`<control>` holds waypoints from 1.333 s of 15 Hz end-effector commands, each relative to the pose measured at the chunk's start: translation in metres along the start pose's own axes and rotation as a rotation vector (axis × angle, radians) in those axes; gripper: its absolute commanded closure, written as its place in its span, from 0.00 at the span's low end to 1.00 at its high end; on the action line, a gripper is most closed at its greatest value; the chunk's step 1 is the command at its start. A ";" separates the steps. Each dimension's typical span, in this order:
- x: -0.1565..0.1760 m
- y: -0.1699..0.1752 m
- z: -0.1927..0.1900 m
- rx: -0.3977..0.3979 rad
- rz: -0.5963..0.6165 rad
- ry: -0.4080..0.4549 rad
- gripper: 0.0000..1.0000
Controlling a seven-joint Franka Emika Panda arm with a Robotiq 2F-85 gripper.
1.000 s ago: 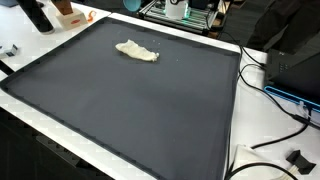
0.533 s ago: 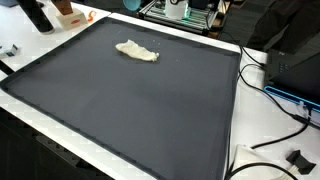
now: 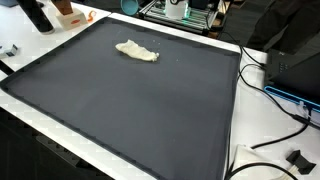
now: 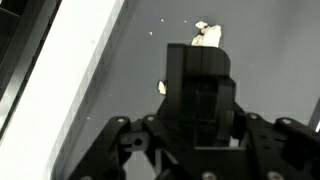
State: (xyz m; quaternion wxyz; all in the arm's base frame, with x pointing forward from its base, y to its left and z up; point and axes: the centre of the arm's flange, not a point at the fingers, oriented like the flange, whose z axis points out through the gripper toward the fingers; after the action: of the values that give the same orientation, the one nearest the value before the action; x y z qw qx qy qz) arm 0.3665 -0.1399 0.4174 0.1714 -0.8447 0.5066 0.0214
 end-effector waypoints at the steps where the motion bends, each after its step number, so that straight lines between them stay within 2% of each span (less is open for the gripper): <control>1: 0.043 0.001 0.013 -0.043 -0.155 -0.116 0.73; 5: 0.075 0.013 0.028 -0.058 -0.339 -0.232 0.73; 9: 0.102 0.026 0.041 -0.030 -0.543 -0.326 0.73; 16: 0.138 0.038 0.061 0.108 -0.853 -0.476 0.73; 20: 0.155 0.043 0.072 0.205 -0.940 -0.514 0.73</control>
State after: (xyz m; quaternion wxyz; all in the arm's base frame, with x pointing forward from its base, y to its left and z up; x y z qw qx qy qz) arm 0.4052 -0.2481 0.3165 0.3226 -0.9393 0.0438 0.1080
